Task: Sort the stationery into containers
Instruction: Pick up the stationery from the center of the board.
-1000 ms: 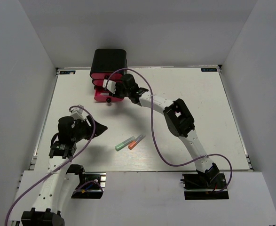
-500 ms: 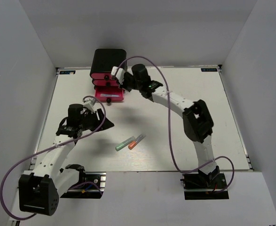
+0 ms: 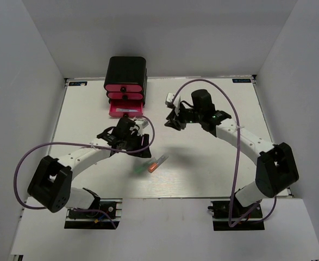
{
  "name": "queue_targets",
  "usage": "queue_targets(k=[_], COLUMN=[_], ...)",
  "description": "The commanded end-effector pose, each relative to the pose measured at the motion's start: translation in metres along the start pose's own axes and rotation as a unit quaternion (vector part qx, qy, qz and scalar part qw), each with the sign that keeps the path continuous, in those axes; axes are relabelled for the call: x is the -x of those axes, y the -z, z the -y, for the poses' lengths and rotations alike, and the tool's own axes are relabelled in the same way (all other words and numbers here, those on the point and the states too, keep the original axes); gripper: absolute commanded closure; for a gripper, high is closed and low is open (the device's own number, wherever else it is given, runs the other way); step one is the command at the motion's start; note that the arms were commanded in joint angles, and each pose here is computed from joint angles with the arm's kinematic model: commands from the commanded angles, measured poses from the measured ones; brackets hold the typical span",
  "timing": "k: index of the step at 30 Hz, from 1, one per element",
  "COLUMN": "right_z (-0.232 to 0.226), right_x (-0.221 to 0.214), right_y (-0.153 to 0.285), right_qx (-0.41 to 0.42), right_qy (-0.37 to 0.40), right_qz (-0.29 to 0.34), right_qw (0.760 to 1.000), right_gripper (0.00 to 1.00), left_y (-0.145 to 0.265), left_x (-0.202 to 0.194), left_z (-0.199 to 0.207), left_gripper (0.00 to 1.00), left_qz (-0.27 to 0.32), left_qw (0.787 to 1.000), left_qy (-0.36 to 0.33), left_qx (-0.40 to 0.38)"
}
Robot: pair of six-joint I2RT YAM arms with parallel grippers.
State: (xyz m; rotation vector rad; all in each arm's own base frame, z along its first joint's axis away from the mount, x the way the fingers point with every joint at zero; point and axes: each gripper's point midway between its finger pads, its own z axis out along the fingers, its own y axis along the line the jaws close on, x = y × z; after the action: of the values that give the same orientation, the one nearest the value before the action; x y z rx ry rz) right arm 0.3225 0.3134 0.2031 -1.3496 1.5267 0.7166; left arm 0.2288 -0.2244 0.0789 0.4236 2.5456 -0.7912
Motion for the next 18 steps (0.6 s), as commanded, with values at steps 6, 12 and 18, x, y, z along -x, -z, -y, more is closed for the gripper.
queue_targets(k=[6, 12, 18], right_z=[-0.015, -0.014, -0.012], right_x=[-0.004, -0.011, -0.012], right_y=[0.035, 0.043, 0.045], right_qx=[-0.004, -0.012, -0.014], right_qy=[-0.033, -0.038, -0.045], right_qz=[0.013, 0.011, 0.016], right_qw=[0.999, 0.999, 0.999], right_gripper=[0.60, 0.60, 0.60], left_y=[-0.007, -0.007, -0.010], left_x=[-0.019, -0.029, -0.043], left_z=[-0.029, -0.036, -0.029], left_gripper=[0.37, 0.38, 0.39], left_qz=[-0.045, -0.060, -0.077], left_qw=[0.989, 0.984, 0.984], left_qy=[-0.058, -0.066, -0.076], left_qx=[0.128, 0.154, 0.139])
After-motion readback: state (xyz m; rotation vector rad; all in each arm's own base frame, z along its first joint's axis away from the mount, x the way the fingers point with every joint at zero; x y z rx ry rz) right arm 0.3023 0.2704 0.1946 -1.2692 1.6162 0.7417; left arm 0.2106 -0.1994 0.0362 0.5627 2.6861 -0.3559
